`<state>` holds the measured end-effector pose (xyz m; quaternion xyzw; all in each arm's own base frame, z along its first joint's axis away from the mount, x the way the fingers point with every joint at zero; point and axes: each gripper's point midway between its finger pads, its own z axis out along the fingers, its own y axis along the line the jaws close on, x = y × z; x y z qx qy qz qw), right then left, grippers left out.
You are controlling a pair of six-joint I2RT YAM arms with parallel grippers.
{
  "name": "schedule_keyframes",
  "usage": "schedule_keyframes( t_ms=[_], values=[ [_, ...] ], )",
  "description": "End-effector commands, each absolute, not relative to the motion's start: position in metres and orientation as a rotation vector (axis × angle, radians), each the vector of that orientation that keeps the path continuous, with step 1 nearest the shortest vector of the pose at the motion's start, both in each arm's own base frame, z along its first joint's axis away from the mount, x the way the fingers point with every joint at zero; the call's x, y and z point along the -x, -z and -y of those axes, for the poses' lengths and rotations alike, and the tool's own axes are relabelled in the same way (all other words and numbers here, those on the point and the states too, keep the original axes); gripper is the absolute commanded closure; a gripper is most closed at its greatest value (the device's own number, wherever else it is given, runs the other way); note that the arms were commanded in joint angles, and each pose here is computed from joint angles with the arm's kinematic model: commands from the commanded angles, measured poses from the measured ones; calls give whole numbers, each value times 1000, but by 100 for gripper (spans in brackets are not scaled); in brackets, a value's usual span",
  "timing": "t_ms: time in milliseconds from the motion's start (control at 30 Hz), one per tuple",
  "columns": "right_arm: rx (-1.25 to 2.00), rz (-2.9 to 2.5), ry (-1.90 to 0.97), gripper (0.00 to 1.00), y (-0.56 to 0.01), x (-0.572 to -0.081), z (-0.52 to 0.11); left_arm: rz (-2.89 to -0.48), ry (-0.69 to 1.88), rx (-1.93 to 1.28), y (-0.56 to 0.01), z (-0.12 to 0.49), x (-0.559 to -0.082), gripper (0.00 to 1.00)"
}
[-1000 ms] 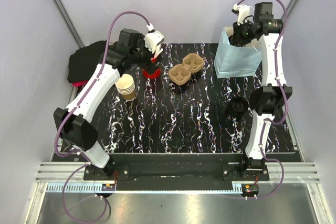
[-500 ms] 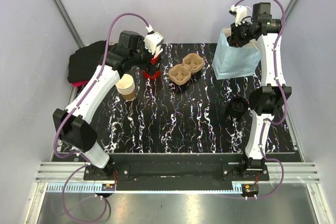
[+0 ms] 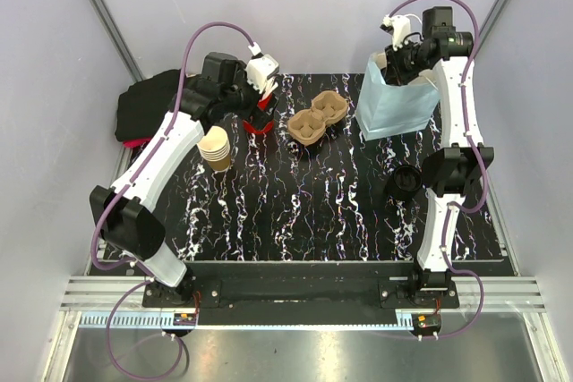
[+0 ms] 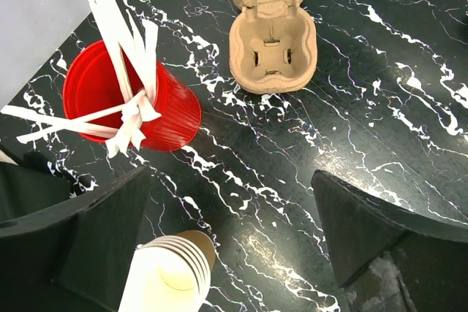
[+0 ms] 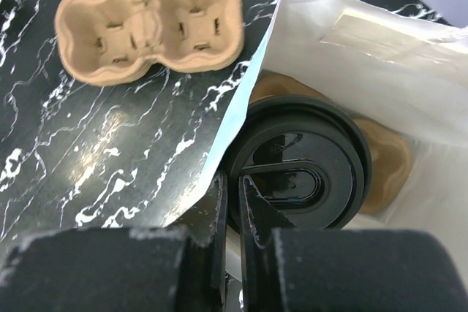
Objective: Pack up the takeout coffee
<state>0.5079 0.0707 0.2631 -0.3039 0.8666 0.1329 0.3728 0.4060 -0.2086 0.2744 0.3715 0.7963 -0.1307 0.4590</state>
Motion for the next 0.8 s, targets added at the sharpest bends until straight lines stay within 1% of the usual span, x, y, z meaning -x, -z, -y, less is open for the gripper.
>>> schedule_keyframes(
  t_ms=[0, 267, 767],
  values=[
    [878, -2193, -401, 100, -269, -494, -84, -1877, 353, -887, -303, 211, -403, 1],
    [988, -2182, -463, 100, -268, -474, -92, -1879, 388, -883, -301, 217, -404, 1],
    [1187, -2215, -567, 100, -264, -422, -106, -1878, 406, -873, -302, 220, -406, 1]
  ],
)
